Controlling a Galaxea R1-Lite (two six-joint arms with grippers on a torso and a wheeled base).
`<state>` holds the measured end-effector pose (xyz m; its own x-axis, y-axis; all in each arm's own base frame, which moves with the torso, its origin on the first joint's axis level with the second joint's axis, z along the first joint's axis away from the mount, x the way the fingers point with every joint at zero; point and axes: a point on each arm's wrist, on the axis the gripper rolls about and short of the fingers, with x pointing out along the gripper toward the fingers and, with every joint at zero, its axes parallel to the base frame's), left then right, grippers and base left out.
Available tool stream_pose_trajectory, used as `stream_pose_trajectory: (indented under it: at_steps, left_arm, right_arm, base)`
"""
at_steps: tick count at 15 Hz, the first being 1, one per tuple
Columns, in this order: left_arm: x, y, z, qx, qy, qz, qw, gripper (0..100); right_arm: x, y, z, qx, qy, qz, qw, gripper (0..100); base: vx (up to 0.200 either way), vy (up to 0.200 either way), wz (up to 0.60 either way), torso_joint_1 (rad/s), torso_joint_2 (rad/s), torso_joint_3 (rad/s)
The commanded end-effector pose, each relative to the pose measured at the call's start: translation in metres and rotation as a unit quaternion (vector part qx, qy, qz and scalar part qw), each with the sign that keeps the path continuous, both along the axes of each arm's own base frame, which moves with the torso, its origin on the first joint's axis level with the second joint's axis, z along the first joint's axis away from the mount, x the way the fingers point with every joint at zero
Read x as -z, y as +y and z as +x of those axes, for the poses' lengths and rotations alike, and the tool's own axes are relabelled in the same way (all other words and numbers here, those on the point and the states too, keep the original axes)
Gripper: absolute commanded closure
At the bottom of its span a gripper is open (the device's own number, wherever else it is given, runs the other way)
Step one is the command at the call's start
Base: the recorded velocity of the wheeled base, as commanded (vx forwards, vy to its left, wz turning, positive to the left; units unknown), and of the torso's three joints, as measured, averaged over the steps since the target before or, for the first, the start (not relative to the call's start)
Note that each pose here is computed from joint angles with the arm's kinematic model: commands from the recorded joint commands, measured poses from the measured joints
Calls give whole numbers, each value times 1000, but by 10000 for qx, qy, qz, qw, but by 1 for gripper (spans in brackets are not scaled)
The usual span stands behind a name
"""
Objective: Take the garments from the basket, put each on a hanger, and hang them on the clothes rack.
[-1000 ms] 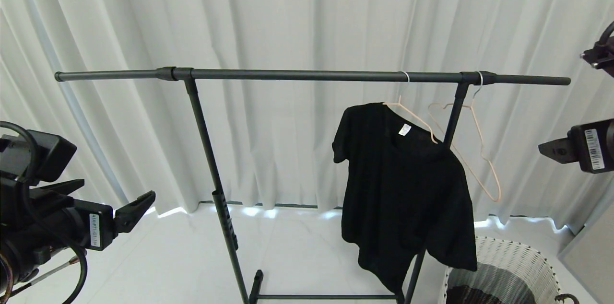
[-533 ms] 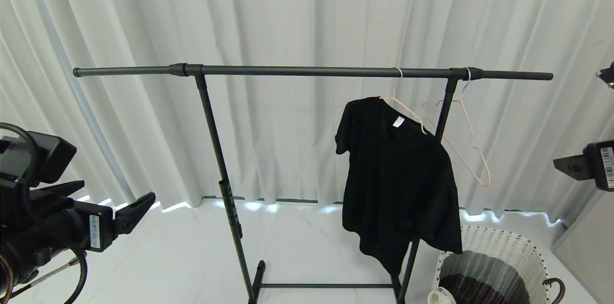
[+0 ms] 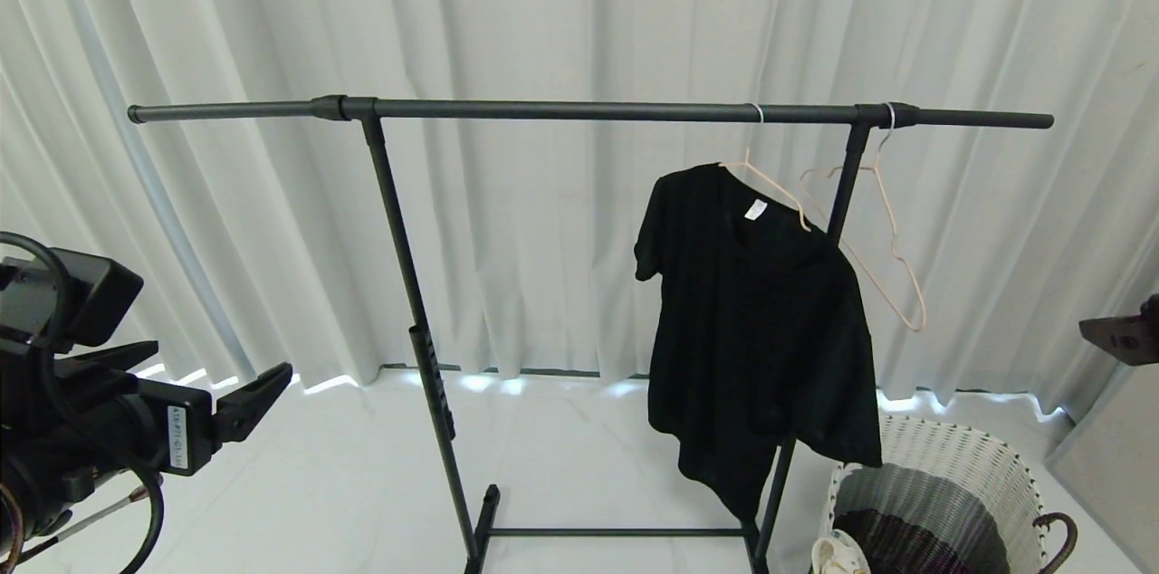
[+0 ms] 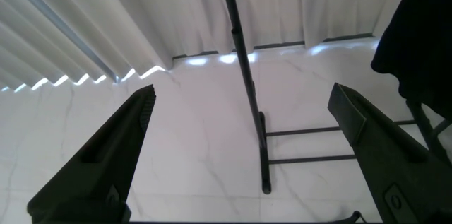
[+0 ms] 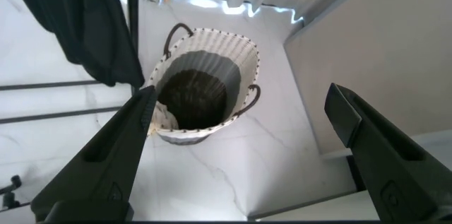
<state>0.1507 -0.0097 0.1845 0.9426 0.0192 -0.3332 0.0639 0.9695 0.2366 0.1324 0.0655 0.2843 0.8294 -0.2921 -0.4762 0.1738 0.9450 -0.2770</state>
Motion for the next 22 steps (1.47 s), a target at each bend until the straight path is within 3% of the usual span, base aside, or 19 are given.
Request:
stream_pose_trajectory:
  at_steps: [1,9,14,22]
  left_arm:
    - [0,0,0,-3,12,3,10000,0]
    - [-5,0,-4,2,-156,4,9999,0]
    - [-5,1,-18,4,-294,1,9996,0]
    - [1,1,-16,30,-156,16,9999,0]
  right_arm:
    - [0,0,-1,0,-3,0,10000,0]
    - [3,-3,-2,33,40,-48,10000,0]
    - [34,-25,-29,196,347,-298,9988,0]
    - [50,-27,-31,162,474,-391,9980,0]
  base:
    - [0,0,0,-227,510,286]
    - [0,0,0,-213,491,286]
    - [0,0,0,-179,477,290]
    - [0,0,0,-116,366,246]
